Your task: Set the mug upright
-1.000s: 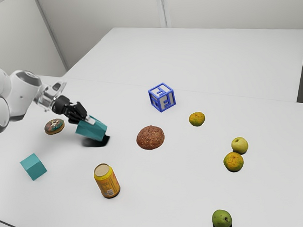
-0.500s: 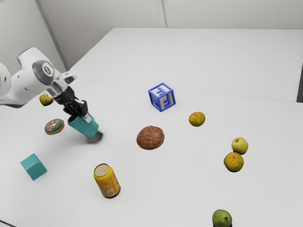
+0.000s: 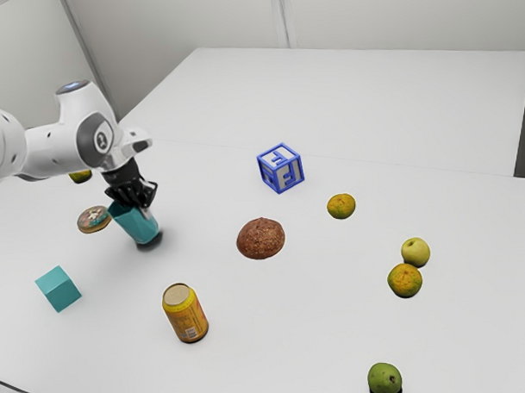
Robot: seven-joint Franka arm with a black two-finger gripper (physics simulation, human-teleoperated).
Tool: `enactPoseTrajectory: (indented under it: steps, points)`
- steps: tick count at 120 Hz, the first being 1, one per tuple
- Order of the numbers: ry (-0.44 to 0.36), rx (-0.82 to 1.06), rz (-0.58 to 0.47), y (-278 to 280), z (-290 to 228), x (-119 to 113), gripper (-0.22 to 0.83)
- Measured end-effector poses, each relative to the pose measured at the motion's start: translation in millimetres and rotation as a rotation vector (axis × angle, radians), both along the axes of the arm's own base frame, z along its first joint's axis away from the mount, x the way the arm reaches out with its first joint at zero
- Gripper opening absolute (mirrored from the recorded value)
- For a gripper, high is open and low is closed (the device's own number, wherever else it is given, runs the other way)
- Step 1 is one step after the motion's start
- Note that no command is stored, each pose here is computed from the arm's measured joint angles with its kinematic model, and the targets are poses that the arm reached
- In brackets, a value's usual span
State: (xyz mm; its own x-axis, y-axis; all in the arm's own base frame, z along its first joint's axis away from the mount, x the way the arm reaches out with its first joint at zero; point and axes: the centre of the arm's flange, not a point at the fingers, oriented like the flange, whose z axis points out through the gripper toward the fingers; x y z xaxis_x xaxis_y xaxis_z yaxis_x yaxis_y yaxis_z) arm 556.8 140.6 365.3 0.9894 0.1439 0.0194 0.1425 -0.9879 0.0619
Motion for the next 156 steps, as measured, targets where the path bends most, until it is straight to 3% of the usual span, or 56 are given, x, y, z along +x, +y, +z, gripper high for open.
enactPoseTrajectory:
  steps: [54, 83, 156]
  points:
    - [0.077, 0.032, 0.216, -16.0, -6.7, -22.6, -0.17]
    - [0.094, 0.035, 0.309, -18.9, -9.8, -24.1, -0.17]
    - [0.129, 0.049, 0.439, -17.8, -24.7, -23.6, -0.17]
